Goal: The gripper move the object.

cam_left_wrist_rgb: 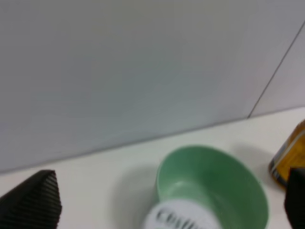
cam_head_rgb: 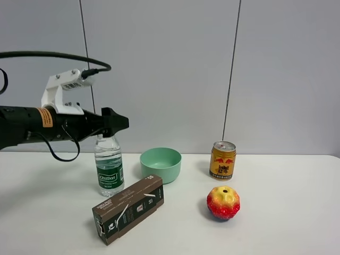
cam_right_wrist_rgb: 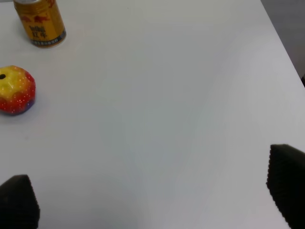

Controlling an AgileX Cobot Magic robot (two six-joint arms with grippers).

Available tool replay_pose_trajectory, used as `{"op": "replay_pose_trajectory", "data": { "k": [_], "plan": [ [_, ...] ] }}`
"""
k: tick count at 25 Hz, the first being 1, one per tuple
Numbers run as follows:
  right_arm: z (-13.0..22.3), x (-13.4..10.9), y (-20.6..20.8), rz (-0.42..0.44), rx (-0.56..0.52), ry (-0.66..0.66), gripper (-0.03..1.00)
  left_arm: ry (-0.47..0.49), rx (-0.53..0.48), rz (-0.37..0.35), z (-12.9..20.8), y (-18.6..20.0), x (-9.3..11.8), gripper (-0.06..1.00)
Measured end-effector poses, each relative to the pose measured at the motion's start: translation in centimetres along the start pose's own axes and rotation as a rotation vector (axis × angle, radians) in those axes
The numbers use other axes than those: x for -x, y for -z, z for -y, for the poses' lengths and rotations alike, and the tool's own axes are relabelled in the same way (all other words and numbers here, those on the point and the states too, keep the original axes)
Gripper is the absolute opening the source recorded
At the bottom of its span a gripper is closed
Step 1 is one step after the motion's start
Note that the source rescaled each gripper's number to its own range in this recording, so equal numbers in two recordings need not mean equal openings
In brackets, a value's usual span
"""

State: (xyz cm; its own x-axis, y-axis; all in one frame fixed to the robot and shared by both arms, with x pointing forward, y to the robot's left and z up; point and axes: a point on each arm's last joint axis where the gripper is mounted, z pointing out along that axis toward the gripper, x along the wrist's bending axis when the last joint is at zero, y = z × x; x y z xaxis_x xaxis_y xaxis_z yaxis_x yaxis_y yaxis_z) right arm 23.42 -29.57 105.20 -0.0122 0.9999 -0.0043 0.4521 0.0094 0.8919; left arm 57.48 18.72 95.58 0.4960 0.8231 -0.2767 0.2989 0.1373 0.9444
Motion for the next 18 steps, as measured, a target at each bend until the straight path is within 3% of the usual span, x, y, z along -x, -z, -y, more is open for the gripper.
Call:
{"op": "replay_pose_trajectory", "data": {
  "k": [5,10,13,18],
  "plan": [
    [0.0,0.0,0.0,0.0,0.0,0.0,1.0,-0.044,0.061,-0.001,-3.5,1.7,1.6,1.0],
    [0.0,0.0,0.0,0.0,0.0,0.0,1.0,-0.07,0.124,-0.063,-7.7,4.7,3.1,1.0],
    [0.0,0.0,0.0,0.0,0.0,0.0,1.0,-0.075,0.143,-0.135,-9.9,7.1,3.7,1.0],
    [0.0,0.0,0.0,0.0,0.0,0.0,1.0,-0.057,0.073,-0.285,-11.7,11.2,4.3,1.0]
  ]
}}
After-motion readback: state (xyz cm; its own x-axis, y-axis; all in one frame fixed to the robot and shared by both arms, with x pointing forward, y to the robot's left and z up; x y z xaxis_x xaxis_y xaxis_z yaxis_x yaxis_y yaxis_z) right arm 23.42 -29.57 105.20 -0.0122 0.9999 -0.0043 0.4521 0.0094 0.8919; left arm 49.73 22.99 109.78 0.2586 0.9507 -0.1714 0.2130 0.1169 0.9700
